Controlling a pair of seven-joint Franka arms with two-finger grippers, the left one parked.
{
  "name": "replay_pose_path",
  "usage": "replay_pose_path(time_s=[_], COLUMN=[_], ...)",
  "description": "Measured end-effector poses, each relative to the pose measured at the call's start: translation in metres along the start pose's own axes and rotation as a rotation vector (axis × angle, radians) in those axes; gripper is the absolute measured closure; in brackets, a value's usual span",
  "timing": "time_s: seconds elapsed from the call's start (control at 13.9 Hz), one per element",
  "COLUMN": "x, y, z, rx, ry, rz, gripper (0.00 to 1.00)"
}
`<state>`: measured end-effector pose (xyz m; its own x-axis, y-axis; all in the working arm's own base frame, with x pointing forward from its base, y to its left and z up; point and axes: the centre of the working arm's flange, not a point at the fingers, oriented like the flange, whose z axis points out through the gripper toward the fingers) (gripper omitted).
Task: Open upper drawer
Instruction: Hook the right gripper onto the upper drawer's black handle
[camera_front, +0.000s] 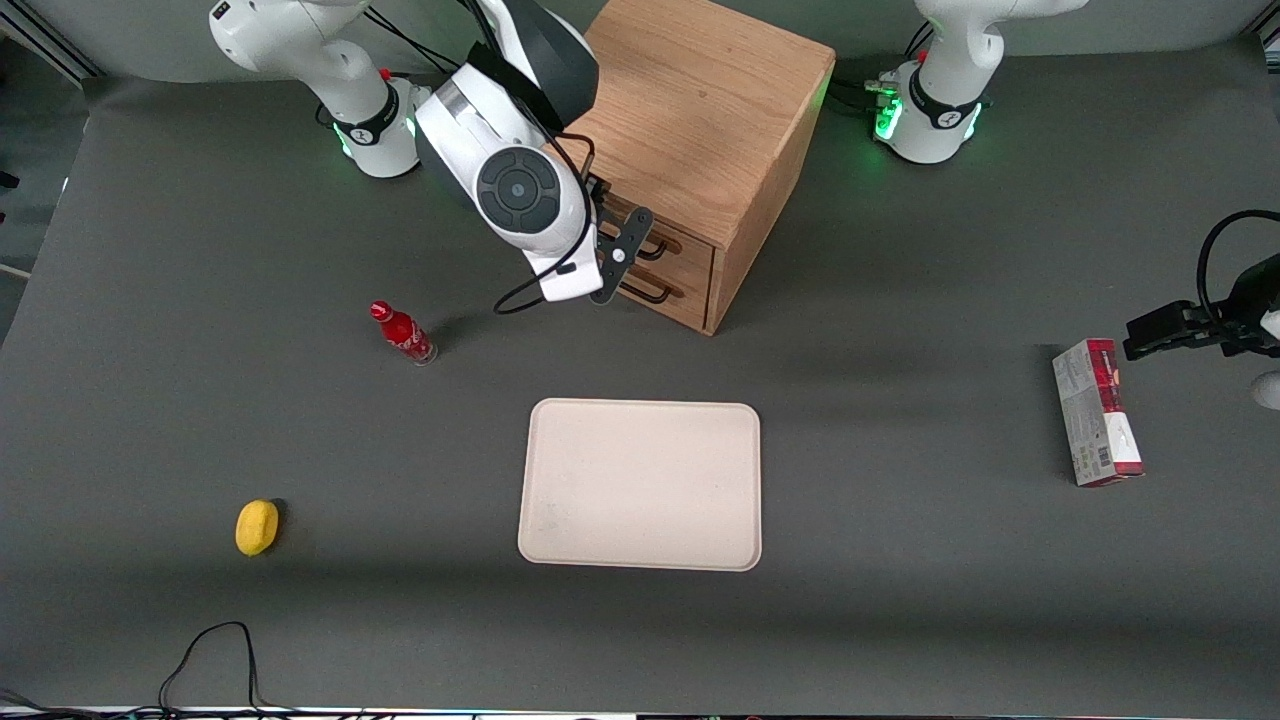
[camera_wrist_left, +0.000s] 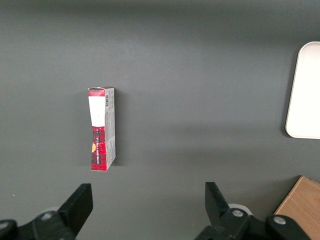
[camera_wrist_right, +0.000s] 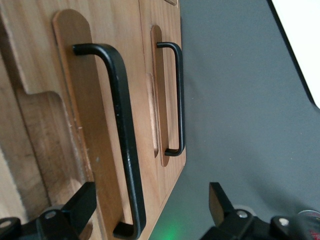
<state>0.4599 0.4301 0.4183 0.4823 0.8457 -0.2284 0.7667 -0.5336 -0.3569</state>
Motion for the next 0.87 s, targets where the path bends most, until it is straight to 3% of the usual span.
replay_pose_path(time_s=[0.87], x=[0.0092], y=[0.0048], z=[0.0074], rx=[-0.010], ry=[0.021], rz=[-0.032], gripper=[0.00])
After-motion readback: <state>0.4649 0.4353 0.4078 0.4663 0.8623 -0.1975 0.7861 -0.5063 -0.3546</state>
